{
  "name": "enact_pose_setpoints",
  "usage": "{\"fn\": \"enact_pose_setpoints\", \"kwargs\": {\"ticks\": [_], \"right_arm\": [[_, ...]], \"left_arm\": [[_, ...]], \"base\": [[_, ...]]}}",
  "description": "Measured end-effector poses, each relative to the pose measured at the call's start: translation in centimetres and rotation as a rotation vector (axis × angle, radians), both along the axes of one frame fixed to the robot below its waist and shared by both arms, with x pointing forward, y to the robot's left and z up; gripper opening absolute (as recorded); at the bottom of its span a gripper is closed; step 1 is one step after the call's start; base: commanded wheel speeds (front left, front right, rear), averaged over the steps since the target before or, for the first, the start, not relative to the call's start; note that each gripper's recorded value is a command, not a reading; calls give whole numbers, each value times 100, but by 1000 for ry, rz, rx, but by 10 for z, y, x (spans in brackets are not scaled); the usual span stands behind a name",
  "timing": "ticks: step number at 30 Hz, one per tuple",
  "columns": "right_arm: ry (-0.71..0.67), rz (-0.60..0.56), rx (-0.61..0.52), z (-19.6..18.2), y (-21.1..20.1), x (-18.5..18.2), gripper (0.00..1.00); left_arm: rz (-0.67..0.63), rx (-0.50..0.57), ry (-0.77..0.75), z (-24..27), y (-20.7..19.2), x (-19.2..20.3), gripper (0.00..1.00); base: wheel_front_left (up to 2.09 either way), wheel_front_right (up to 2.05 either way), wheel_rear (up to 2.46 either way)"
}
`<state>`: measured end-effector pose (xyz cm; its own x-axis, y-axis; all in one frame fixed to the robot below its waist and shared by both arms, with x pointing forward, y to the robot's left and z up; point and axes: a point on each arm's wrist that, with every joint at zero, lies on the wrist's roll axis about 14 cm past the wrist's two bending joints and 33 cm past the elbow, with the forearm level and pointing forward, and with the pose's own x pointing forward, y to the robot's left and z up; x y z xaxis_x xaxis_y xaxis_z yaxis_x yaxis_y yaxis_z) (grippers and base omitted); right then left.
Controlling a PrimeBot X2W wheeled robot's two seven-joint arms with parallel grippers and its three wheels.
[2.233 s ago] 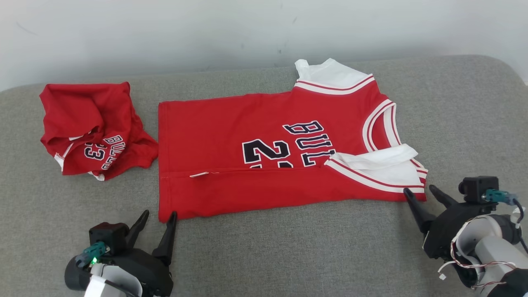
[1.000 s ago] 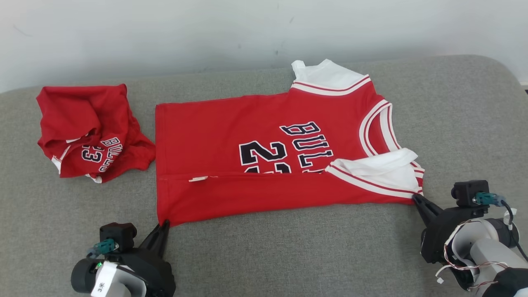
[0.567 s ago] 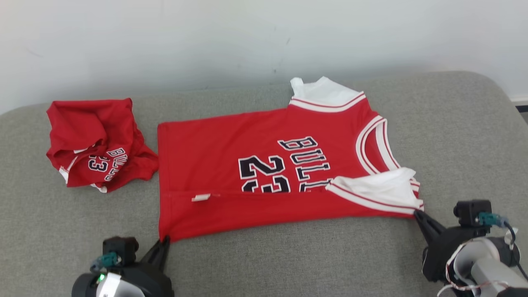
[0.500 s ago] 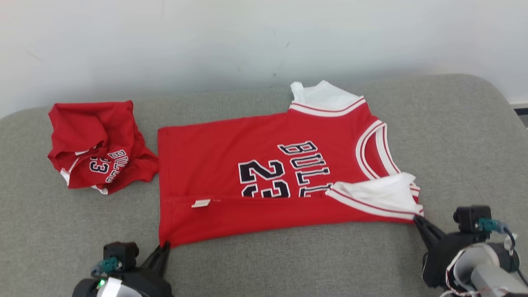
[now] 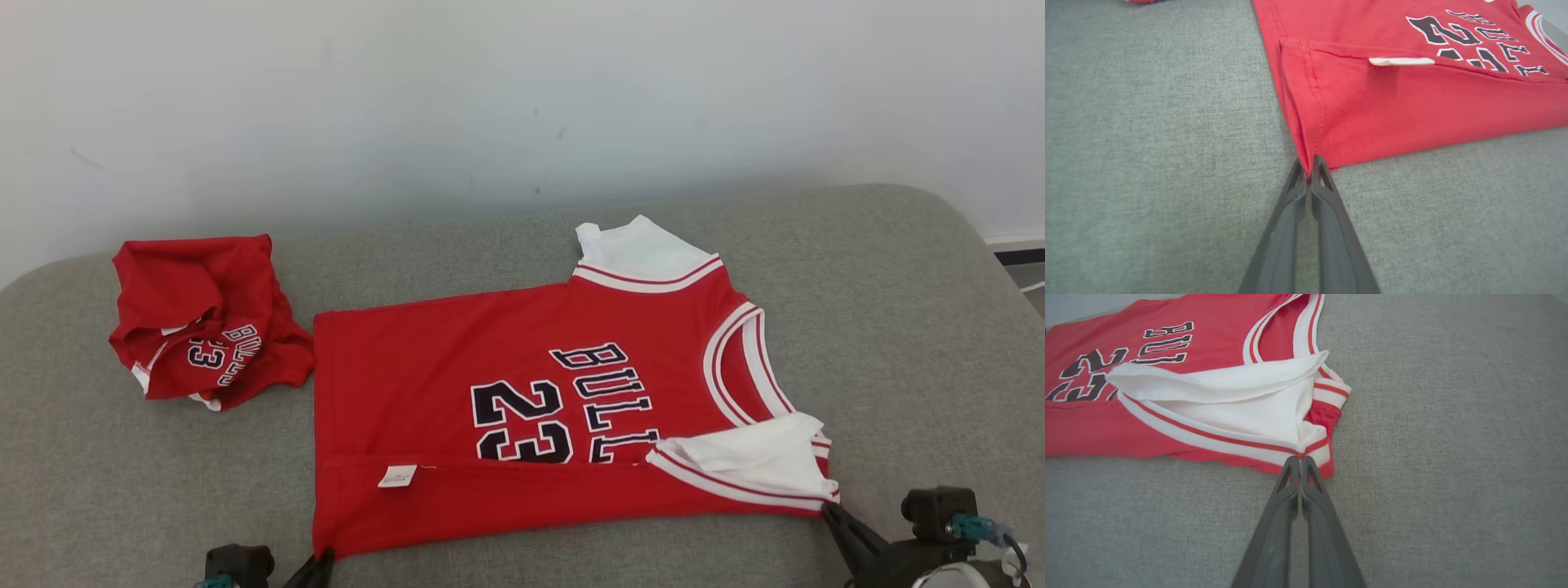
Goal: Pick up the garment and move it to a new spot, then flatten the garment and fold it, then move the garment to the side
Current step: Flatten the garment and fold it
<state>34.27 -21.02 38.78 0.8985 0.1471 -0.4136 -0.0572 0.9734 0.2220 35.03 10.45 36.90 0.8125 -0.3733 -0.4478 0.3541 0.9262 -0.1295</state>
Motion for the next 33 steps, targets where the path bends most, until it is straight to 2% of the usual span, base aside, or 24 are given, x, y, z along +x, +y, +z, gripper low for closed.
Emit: {"fn": "enact_pose_setpoints", "kwargs": {"ticks": [11,26,27,28,29,30,33], "right_arm": [[-2,-42,10,-2,-6,-21,0],[25,-47,9,-2,-5,-19,0],[24,-51,5,-2,-6,-18,47],[18,-52,7,0,-6,-17,100],[12,-55,10,2,-6,-15,100],[7,-61,13,3,-6,-14,100],[-18,-70,19,9,-8,-10,100]], "left_arm": [[-29,-6,13,-2,-4,-13,0],[-34,-13,38,-3,-8,-16,0],[-33,-14,40,-3,-8,-16,0],[-30,-14,42,-3,-7,-16,0],[-23,-12,40,-2,-6,-15,44],[-16,-12,37,-2,-5,-14,100],[7,-18,29,1,-1,-12,100]], "base": [[0,0,0],[0,0,0],[0,0,0],[0,0,0],[0,0,0],[0,0,0],[0,0,0]]}}
